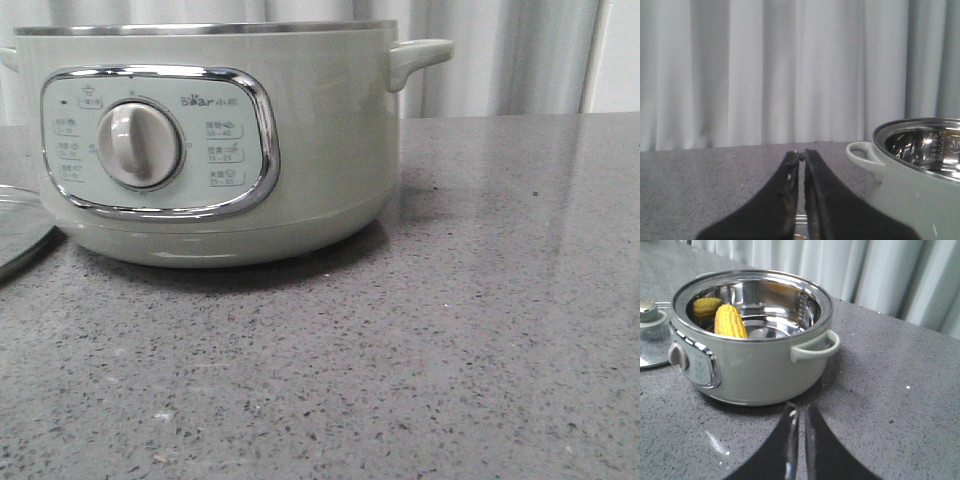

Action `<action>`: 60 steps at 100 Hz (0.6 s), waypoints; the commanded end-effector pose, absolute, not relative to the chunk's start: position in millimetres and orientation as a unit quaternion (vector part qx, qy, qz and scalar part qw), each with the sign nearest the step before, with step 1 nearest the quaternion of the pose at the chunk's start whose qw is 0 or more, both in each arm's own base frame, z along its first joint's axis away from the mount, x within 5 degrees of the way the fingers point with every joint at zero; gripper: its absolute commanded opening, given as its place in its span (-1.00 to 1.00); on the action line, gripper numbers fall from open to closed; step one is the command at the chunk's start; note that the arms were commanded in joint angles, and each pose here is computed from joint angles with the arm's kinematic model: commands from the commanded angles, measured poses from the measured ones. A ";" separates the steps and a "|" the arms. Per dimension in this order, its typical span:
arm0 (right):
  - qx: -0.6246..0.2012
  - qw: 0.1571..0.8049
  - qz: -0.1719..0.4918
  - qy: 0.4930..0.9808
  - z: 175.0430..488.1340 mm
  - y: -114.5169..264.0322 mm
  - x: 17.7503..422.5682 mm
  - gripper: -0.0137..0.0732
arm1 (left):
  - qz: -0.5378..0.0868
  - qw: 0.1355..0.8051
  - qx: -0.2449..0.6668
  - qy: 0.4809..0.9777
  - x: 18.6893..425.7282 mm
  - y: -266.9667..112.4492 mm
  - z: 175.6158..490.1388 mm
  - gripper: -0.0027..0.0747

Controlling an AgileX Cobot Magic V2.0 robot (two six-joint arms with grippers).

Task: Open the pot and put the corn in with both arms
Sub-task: 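Lower the corn into the pot and open the right gripper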

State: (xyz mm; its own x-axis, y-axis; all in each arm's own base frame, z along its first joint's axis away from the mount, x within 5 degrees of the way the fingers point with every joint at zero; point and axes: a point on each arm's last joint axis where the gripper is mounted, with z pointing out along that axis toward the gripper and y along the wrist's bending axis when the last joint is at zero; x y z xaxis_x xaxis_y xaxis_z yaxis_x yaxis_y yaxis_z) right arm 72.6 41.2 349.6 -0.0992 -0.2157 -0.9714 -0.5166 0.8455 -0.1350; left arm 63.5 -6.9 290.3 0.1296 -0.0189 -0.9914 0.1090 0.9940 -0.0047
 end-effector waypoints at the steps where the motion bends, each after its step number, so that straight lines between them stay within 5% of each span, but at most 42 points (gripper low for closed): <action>1: -0.241 0.684 0.125 0.677 352.3 29.2 54.2 -0.82 | -0.056 0.772 0.025 0.632 63.2 -7.1 300.4 -0.98; 30: -0.224 0.760 0.073 0.605 319.0 -5.6 10.4 -0.82 | -0.055 0.764 0.025 0.642 64.8 -7.3 293.6 -0.98; 60: -0.231 0.753 0.056 0.613 317.9 -4.4 14.7 -0.82 | -0.055 0.764 0.025 0.642 64.8 -7.3 293.6 -0.98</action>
State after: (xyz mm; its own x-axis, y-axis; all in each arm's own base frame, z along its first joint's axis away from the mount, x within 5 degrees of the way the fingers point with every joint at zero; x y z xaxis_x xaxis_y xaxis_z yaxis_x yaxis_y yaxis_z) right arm 19.3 -2.4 304.2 0.1401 -0.2128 -0.9670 -0.3975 0.8824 -0.2518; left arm 65.8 -7.1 278.7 0.0841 -0.0253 -0.9961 0.1097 0.9938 -0.0160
